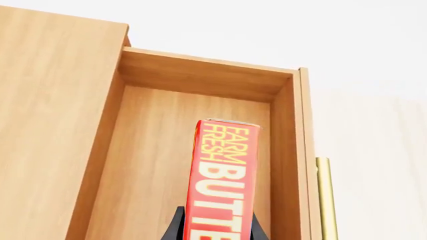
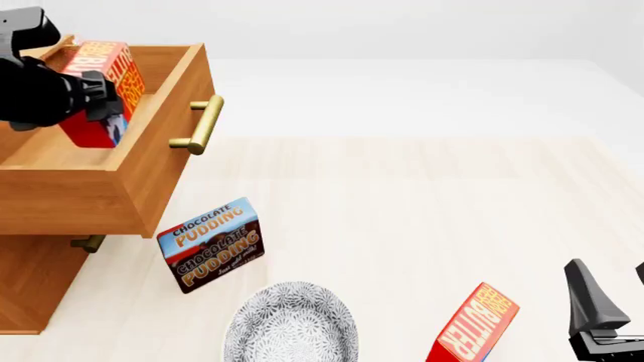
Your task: Put the butter at the front in the top drawer of the cabinet and close it.
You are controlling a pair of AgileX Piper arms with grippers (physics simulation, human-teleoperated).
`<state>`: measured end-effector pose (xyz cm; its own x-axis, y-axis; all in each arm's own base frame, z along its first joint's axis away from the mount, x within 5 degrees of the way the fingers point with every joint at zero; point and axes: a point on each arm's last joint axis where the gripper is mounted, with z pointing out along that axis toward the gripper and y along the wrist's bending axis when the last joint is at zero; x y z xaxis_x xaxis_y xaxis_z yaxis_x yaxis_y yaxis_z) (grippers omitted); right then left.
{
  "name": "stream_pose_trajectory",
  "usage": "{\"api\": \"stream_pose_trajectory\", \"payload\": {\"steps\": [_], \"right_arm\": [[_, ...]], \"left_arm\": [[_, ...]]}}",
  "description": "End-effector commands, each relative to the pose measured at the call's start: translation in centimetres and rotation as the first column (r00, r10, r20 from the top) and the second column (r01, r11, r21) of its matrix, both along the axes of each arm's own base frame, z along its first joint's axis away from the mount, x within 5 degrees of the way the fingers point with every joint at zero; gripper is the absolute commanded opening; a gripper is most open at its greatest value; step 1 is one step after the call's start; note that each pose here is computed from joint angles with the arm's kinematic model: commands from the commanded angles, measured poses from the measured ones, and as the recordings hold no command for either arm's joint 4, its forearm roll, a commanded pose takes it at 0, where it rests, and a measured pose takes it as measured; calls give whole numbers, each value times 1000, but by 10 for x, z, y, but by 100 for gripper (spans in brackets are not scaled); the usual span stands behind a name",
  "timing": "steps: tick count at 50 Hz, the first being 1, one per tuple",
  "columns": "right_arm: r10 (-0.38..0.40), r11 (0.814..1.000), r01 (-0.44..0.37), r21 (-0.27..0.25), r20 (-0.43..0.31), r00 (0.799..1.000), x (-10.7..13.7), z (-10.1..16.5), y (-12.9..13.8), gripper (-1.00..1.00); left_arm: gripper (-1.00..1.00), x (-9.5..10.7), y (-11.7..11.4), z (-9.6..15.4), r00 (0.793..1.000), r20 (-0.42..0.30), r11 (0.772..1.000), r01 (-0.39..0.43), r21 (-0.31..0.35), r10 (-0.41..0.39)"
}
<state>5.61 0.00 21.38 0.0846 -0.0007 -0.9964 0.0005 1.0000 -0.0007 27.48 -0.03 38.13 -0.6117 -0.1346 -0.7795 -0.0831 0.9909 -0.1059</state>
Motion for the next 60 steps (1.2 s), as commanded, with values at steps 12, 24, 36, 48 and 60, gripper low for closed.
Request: {"api": "stream_pose_trajectory", "payload": {"steps": [12, 24, 36, 48, 60], "right_arm": [[0, 1000, 0, 0, 0, 1000, 0, 0, 0, 100], [0, 1000, 0, 0, 0, 1000, 0, 0, 0, 100], [0, 1000, 0, 0, 0, 1000, 0, 0, 0, 100], [0, 1000, 0, 0, 0, 1000, 0, 0, 0, 100], [0, 1000, 0, 0, 0, 1000, 0, 0, 0, 100]], "left_arm": [[-100, 4, 0, -3, 1000, 16, 1000, 6, 8, -6], [-100, 6, 1, -8, 1000, 6, 1000, 2, 4, -2], [-100, 6, 0, -13, 1000, 0, 1000, 0, 0, 0], [-100, 8, -2, -17, 1000, -9, 1000, 4, -5, -4], [-100, 8, -2, -19, 1000, -14, 1000, 4, -7, -4]]}}
